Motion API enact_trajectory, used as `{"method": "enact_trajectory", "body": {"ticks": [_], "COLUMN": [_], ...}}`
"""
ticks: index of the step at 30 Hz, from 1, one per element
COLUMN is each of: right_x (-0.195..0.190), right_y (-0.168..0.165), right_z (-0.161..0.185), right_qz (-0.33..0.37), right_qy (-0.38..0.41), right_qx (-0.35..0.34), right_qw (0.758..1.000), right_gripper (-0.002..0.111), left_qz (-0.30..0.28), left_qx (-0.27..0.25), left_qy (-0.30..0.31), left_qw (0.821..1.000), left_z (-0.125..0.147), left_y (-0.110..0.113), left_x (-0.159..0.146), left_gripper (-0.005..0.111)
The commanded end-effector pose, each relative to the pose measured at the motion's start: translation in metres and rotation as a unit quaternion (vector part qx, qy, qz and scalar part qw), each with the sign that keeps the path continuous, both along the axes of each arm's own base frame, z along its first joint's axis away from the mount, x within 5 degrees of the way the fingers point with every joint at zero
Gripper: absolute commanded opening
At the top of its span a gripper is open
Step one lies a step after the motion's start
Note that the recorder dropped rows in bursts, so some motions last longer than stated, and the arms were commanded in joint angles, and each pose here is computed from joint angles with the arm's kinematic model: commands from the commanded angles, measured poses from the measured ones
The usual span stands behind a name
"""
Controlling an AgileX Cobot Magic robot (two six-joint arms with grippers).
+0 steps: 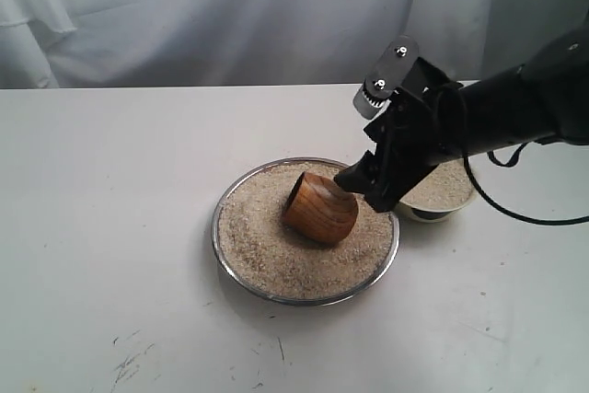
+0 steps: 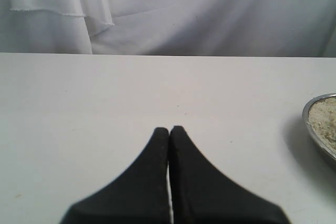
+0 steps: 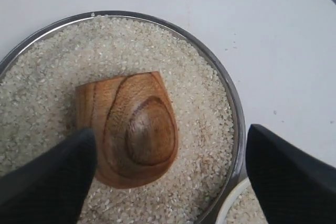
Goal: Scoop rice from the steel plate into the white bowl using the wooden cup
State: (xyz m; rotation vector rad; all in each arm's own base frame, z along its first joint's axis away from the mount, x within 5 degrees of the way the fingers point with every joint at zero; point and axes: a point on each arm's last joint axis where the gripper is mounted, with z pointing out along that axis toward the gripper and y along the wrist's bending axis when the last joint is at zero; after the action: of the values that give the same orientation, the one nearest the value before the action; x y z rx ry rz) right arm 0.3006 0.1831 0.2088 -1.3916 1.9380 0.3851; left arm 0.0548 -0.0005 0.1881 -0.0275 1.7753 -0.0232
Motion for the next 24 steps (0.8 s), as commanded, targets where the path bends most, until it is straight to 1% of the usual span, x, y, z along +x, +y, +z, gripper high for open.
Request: {"method": "enact_trajectory", "body": {"ticks": [1,2,5,11,15,24], "right_x": [-0.003,-0.003,-0.003,0.0,0.0,-0.002], "right_y": [0.012,0.014,0.015,0.015,0.017,0.021], "right_z": [-0.011,-0.015,-0.021,-0.023,-0.028,-0.03], "right_qz": [0.048,0.062,0.071,0.063,0.051,0.061], "right_qy": [-0.013,-0.017,-0.016,-0.02,0.0,0.014], "right_qx": [-0.018,-0.026,-0.031,-0.034,-0.018,0.0], "right_qw": [0.999,0.998,0.997,0.997,0.999,0.998], "right_gripper": [0.071,0.071,0.071,0.073,0.078,0.08], "left_qz": [0.0,0.0,0.0,0.0,0.0,0.0], "left_qx": [-0.002,-0.002,-0.002,-0.002,-0.002,-0.002], "left_qy": [-0.003,-0.003,-0.003,-0.003,-0.003,-0.003], "left_qw": [1.0,1.0,1.0,1.0,1.0,1.0], "left_z": [-0.001,-0.001,-0.001,-0.001,-0.001,-0.001], "left_y": [0.0,0.0,0.0,0.0,0.0,0.0], "left_x": [0.0,0.0,0.0,0.0,0.0,0.0], "left_gripper": [0.0,0.0,0.0,0.0,0.0,0.0]}}
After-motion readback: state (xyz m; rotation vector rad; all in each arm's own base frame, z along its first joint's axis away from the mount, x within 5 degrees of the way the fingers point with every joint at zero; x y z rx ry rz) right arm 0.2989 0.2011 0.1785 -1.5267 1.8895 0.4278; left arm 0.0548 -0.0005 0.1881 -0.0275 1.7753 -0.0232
